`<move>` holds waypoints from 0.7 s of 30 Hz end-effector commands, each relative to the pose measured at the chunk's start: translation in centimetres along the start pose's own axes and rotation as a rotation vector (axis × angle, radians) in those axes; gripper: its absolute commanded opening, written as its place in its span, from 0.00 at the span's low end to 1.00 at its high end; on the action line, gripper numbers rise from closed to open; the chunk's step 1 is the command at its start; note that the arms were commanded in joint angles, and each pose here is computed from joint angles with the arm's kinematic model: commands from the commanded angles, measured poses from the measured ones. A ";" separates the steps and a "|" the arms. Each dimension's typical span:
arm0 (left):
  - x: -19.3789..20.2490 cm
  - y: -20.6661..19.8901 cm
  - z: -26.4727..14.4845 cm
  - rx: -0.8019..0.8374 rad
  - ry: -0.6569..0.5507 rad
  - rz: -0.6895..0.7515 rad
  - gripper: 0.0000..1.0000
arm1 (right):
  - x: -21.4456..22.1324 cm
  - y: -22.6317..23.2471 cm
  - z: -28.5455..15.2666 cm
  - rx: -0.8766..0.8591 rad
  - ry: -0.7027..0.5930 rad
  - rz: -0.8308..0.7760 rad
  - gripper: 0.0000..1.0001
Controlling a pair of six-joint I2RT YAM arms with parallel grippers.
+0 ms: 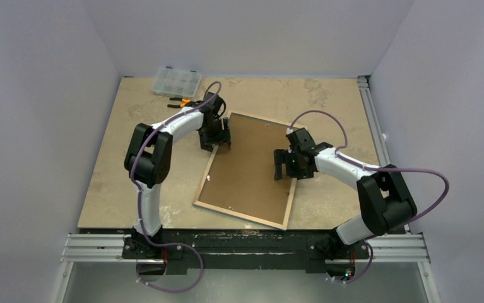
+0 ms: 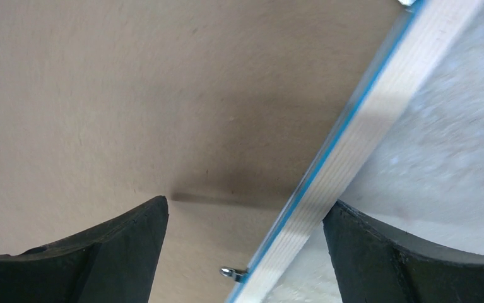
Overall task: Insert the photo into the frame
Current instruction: Adjust the photo frame at the center of the board.
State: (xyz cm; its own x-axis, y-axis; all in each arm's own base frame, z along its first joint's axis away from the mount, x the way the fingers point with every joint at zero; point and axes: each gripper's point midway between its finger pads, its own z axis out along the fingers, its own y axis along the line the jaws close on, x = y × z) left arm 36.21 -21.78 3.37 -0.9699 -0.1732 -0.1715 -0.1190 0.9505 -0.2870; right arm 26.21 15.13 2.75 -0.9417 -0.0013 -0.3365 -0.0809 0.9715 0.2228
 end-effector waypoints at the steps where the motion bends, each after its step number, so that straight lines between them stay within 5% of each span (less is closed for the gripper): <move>1: -2.4 -6.5 -1.4 0.164 -0.030 0.075 0.67 | 7.6 5.4 0.1 -0.175 0.210 0.027 0.88; 9: -1.9 -0.5 -8.9 -0.123 -0.204 0.128 0.74 | 5.1 6.6 -2.5 -0.190 0.086 -0.015 0.94; 21: 13.1 7.1 -13.2 0.023 -0.222 -0.167 0.72 | 2.2 8.8 -5.5 -0.280 -0.026 -0.047 0.97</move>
State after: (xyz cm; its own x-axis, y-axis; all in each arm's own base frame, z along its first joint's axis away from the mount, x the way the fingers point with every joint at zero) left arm 22.97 -14.57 14.08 -0.8716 -0.2625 -0.4140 -0.1350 0.9404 -0.3122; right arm 20.74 20.54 6.32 -0.9449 -0.0572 -0.3223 -0.1809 0.9118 0.3687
